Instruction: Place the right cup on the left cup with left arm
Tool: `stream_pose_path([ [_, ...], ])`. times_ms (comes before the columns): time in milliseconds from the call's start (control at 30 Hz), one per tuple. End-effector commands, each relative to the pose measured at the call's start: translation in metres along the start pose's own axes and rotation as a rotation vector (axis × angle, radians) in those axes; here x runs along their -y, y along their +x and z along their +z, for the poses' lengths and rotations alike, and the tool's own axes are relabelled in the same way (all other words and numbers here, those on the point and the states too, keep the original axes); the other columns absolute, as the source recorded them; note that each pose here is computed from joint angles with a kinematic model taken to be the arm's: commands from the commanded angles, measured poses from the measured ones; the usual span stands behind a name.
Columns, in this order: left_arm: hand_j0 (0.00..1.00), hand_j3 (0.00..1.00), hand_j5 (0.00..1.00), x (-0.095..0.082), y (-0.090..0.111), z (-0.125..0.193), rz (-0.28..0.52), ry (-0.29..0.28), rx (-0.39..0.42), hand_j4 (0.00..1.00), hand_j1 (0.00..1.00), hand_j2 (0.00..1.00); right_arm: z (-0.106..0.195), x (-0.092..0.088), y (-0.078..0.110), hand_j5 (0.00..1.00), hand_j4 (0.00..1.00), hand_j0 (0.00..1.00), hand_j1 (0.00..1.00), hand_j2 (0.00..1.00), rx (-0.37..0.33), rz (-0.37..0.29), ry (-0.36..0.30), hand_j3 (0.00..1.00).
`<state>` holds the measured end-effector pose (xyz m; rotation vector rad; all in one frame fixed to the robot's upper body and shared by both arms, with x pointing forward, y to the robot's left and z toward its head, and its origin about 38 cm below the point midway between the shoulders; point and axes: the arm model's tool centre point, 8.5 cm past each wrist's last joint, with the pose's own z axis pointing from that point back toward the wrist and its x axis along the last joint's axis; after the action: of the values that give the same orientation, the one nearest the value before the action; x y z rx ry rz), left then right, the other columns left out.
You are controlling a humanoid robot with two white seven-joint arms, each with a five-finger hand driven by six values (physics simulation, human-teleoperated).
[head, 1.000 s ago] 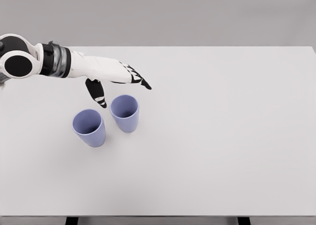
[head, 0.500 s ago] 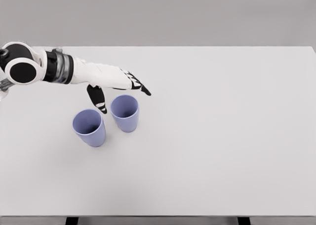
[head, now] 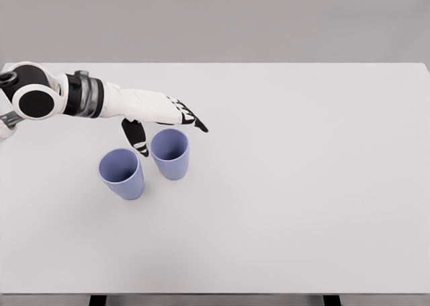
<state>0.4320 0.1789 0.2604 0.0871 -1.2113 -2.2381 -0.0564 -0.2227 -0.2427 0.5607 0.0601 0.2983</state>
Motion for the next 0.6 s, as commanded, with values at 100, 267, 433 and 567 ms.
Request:
stream_pose_path([
  [100,1.0,1.0,1.0,0.0001,-0.0006,-0.0007,-0.005,0.009,-0.002,1.0,1.0,1.0,0.0,-0.0001,-0.0001,1.0,1.0,1.0,1.0,1.0,0.0,0.002,0.001,1.0],
  [267,1.0,1.0,1.0,0.0013,-0.0011,-0.0007,-0.004,0.008,-0.003,1.0,1.0,1.0,0.0,-0.0001,-0.0002,1.0,1.0,1.0,1.0,1.0,-0.001,0.003,0.001,1.0],
  [433,1.0,1.0,1.0,0.006,-0.0013,-0.0033,-0.002,0.0,-0.004,1.0,1.0,1.0,0.0,-0.0001,-0.0001,1.0,1.0,1.0,1.0,1.0,0.0,0.002,0.001,1.0],
  [567,1.0,1.0,1.0,0.006,-0.0016,-0.0033,-0.003,-0.001,-0.007,1.0,1.0,1.0,0.0,-0.0001,-0.0001,1.0,1.0,1.0,1.0,1.0,0.0,0.002,0.001,1.0],
])
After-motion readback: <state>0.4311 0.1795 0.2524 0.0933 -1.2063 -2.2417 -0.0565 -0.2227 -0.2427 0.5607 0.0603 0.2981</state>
